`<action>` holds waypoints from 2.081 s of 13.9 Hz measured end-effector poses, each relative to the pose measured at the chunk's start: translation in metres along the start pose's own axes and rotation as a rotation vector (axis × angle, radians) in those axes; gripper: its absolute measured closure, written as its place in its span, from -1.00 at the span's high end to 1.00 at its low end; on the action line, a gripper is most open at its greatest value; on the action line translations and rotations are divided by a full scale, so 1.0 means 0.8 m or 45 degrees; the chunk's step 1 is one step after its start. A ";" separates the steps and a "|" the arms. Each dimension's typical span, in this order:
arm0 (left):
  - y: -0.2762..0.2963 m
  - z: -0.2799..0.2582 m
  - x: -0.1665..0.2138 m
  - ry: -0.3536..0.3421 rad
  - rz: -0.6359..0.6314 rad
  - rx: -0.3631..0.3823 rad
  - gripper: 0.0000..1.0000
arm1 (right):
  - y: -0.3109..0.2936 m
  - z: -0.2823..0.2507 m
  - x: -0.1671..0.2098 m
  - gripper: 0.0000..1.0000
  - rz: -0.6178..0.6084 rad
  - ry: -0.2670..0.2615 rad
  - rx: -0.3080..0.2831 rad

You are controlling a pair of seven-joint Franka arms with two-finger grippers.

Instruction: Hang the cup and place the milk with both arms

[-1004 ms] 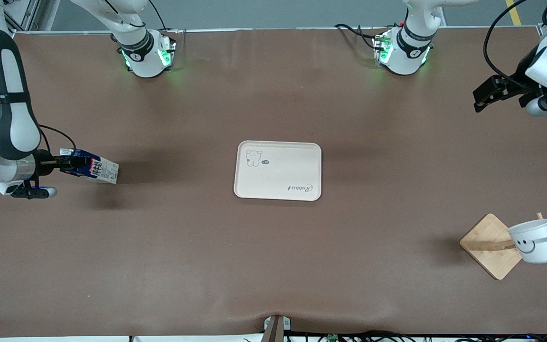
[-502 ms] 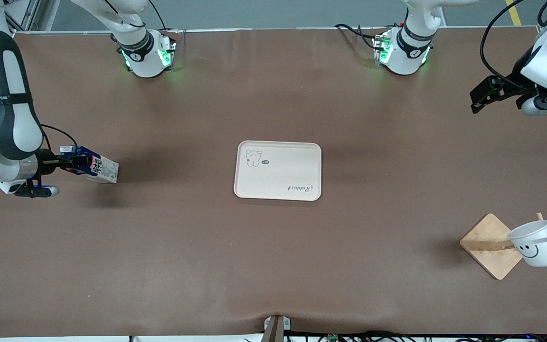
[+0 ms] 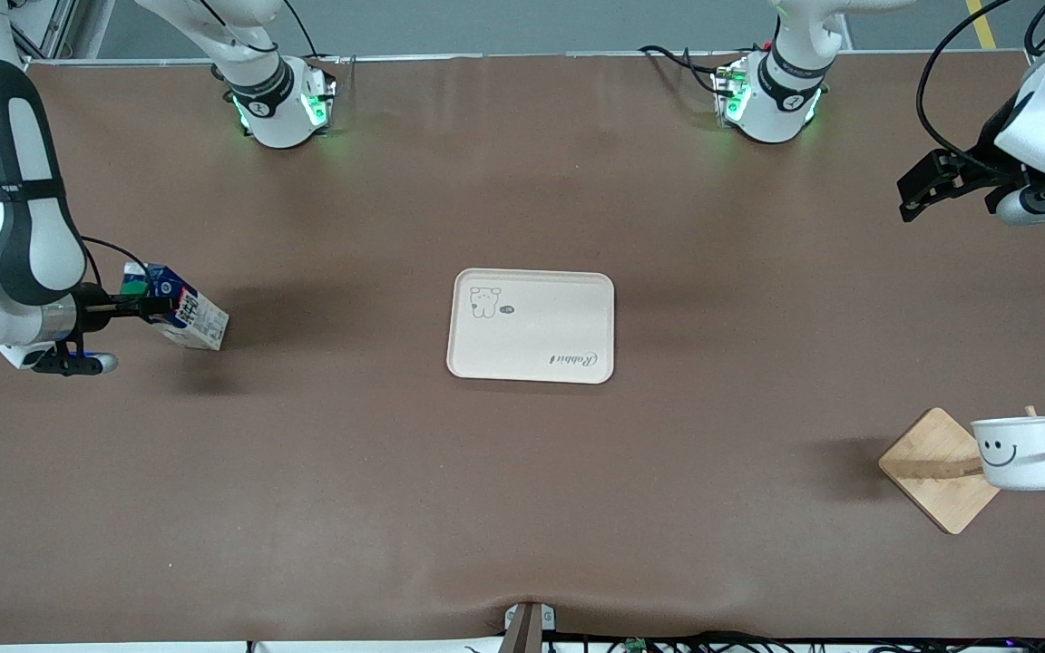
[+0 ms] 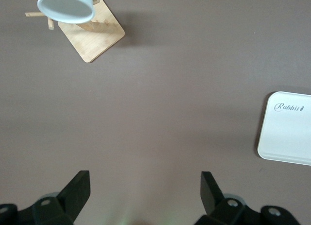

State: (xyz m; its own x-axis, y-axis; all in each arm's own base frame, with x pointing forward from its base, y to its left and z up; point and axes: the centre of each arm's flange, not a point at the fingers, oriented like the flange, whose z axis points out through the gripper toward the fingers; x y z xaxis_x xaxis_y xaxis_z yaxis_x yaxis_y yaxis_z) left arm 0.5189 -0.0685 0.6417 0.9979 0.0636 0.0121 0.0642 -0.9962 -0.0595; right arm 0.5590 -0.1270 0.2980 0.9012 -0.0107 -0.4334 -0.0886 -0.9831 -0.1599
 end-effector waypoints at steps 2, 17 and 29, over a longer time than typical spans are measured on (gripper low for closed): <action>0.000 0.000 0.000 0.000 0.000 0.000 1.00 | 0.000 0.001 0.000 1.00 0.000 -0.003 0.001; 0.001 0.007 0.003 -0.010 0.003 0.001 1.00 | -0.030 -0.131 0.002 1.00 -0.052 0.175 -0.005; 0.002 0.009 0.004 -0.006 0.004 0.000 1.00 | -0.138 -0.384 -0.191 1.00 -0.203 0.329 -0.078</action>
State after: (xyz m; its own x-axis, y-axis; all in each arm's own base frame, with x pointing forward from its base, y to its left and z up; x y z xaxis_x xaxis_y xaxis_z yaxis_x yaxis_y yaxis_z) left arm 0.5226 -0.0692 0.6347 0.9981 0.0610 0.0076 0.0614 -0.9963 -0.0594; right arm 0.5615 -0.0731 0.6544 0.9804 0.1061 -0.1662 0.0811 -0.9852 -0.1507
